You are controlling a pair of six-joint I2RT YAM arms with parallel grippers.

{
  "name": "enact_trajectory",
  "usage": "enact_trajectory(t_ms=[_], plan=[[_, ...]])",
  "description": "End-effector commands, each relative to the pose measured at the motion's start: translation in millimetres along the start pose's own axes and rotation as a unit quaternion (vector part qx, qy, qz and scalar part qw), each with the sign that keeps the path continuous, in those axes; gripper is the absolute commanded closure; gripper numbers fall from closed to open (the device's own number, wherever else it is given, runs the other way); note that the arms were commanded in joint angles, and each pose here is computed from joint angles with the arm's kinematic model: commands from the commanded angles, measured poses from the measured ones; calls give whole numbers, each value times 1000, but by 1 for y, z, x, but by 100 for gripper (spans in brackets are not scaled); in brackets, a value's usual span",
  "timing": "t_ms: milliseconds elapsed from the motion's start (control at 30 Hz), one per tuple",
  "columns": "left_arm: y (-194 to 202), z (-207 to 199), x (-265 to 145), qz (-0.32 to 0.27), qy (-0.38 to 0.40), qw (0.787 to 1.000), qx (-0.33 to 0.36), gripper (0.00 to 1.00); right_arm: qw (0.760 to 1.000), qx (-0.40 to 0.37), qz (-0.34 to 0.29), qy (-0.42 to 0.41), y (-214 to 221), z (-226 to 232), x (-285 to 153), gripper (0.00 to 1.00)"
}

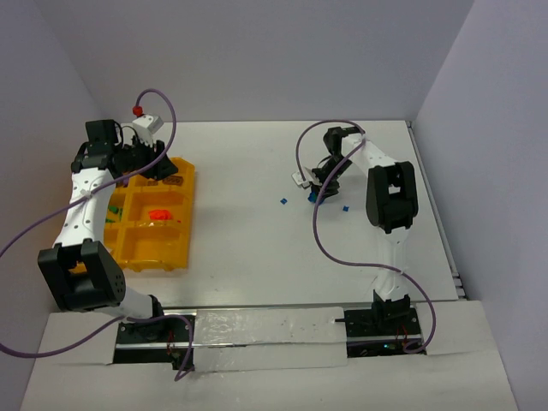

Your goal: Sort the legos into containers by color

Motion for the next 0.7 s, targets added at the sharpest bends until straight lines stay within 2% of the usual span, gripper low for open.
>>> enact_trajectory(t_ms=[0, 300, 667], plan=[[-15, 2, -3, -13, -3, 1000, 8, 48, 1000, -10, 1, 2, -4, -3, 0, 51], [-14, 2, -2, -11, -3, 1000, 6, 48, 1000, -11, 4, 10, 1, -5, 5, 59], [-14, 0, -3, -9, -3, 1000, 6, 48, 1000, -11, 11, 13, 5, -3, 9, 63]])
Point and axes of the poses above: each gripper's point midway between its finger pads, its own x axis out along the fingers, its own z axis along the line the jaws close on, y = z × x, the point moved 6 cm from there along -x, back along the fingers, and after that the axes turned 11 degrees about x, right-handed, at the moved point
